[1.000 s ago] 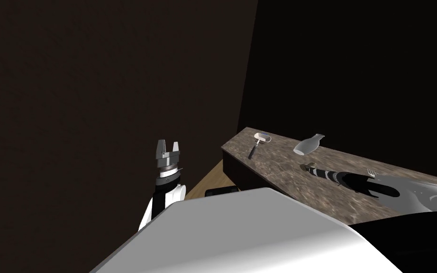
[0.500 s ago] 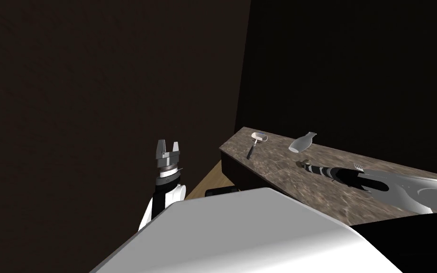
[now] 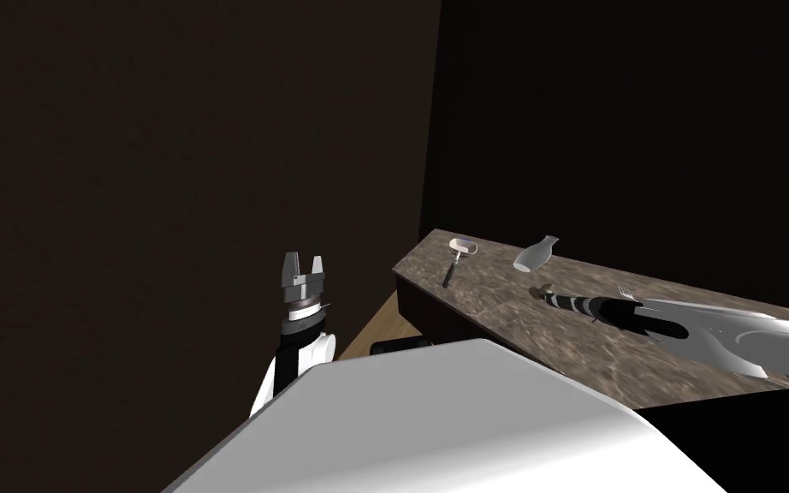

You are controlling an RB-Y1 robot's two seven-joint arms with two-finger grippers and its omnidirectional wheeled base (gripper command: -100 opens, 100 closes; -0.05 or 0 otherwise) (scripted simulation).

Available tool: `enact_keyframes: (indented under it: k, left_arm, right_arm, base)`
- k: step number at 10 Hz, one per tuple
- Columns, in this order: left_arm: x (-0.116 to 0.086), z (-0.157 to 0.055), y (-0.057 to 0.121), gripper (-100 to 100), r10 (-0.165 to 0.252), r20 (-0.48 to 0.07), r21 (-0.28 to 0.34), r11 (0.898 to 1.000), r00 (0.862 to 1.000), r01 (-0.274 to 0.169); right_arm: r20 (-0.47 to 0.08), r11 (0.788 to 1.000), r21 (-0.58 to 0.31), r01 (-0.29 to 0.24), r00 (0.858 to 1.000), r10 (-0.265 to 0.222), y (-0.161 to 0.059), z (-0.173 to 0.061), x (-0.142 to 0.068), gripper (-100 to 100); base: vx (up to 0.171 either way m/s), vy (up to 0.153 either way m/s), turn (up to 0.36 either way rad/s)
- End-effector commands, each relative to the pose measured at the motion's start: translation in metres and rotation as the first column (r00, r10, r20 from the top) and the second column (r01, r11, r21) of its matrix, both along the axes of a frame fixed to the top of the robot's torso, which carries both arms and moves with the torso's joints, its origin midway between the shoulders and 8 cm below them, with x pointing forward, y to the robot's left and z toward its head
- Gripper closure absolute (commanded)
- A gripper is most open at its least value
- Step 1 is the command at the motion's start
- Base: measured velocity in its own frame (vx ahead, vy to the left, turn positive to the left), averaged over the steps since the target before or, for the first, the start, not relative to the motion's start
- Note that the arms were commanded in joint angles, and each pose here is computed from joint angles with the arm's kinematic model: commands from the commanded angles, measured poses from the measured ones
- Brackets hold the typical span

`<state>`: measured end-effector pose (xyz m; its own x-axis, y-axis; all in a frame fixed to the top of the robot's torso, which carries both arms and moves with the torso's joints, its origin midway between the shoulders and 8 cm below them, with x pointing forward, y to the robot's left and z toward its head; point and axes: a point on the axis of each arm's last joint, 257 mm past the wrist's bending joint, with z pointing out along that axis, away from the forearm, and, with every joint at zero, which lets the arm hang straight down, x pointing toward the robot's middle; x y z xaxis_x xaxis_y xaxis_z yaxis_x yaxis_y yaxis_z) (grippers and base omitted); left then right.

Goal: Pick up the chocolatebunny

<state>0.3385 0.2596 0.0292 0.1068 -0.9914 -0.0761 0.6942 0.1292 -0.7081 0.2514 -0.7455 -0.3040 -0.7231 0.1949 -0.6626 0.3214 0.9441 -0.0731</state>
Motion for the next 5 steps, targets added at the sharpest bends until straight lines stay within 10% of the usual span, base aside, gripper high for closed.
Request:
enact_keyframes:
  k: [1, 4, 5]
  left_arm:
    - [0.0000, 0.0000, 0.0000, 0, 0.000, 0.000, 0.000, 1.000, 1.000, 0.000]
    - [0.0000, 0.0000, 0.0000, 0, 0.000, 0.000, 0.000, 1.000, 1.000, 0.000]
    - [0.0000, 0.0000, 0.0000, 0, 0.000, 0.000, 0.000, 1.000, 1.000, 0.000]
  right_arm:
    - [0.027, 1.000, 0.008, -0.007, 1.000, 0.006, 0.0047, 0.0070, 0.0173, 100]
    - [0.002, 0.999, -0.011, -0.030, 1.000, 0.030, 0.0047, 0.0044, 0.0135, 100]
    - [0.000, 0.999, -0.011, -0.031, 1.000, 0.031, 0.0049, 0.0040, 0.0134, 0]
  base:
    - [0.049, 0.015, -0.198]
    - [0.020, 0.011, -0.055]
    - [0.000, 0.000, 0.000]
